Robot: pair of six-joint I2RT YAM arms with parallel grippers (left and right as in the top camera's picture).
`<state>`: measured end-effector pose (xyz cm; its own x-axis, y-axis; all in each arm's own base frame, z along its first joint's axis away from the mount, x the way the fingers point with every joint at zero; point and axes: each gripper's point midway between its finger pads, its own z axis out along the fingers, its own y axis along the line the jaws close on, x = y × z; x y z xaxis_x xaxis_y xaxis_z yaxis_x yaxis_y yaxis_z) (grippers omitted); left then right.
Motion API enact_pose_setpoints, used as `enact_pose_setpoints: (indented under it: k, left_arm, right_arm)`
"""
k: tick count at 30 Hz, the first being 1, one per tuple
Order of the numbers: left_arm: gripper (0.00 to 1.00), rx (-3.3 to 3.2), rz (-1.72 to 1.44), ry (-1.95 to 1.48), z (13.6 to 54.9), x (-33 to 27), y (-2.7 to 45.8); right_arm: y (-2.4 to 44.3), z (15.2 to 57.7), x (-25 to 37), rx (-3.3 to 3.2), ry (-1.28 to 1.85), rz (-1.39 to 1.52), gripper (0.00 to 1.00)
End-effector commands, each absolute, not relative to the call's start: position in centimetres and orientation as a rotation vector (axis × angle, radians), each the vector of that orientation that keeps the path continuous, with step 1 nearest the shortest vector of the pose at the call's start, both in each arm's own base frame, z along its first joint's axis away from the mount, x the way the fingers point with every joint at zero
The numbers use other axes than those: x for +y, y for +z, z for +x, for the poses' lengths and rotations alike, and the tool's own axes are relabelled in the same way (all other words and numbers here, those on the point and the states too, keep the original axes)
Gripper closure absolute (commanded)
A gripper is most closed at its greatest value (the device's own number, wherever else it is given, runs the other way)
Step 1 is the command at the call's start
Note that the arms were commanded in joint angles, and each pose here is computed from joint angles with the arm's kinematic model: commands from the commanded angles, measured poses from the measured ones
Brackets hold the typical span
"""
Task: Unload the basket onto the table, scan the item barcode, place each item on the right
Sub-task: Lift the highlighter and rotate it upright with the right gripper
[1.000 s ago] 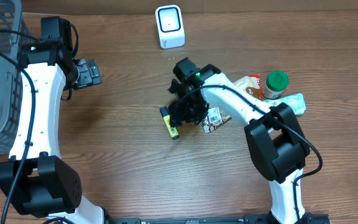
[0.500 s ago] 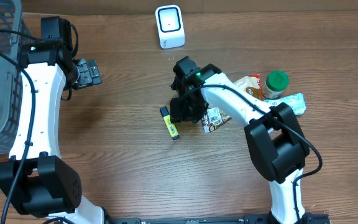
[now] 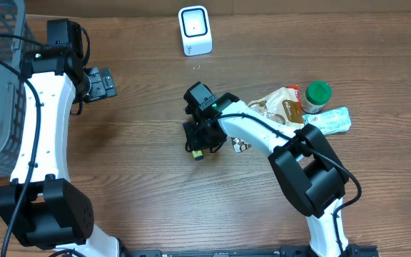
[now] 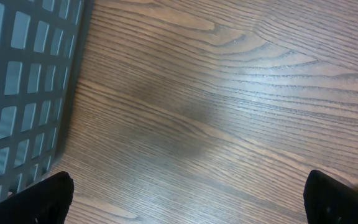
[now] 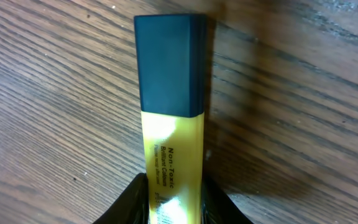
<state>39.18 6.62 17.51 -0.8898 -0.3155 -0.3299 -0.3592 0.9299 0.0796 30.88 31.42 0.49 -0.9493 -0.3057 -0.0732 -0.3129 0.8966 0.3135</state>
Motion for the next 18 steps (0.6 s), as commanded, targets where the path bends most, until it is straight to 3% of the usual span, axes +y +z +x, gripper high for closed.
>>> enact_pose_setpoints:
  k: [1, 12, 15, 18]
  left_arm:
    - [0.00, 2.763, -0.477, 0.200, 39.1, 6.4, 18.0]
    - [0.00, 2.763, -0.477, 0.200, 39.1, 6.4, 18.0]
    - [0.00, 2.763, -0.477, 0.200, 39.1, 6.4, 18.0]
    - [0.00, 2.763, -0.477, 0.200, 39.1, 6.4, 18.0]
  right_arm:
    - [0.0, 31.0, 30.4, 3.012, 0.332, -0.489, 0.76]
    - [2.5, 34.0, 29.9, 2.893, 0.149, -0.544, 0.67]
    - [3.2, 34.7, 30.4, 2.847, 0.160, -0.605, 0.47]
    - [3.3, 35.8, 30.2, 2.813, 0.147, -0.588, 0.43]
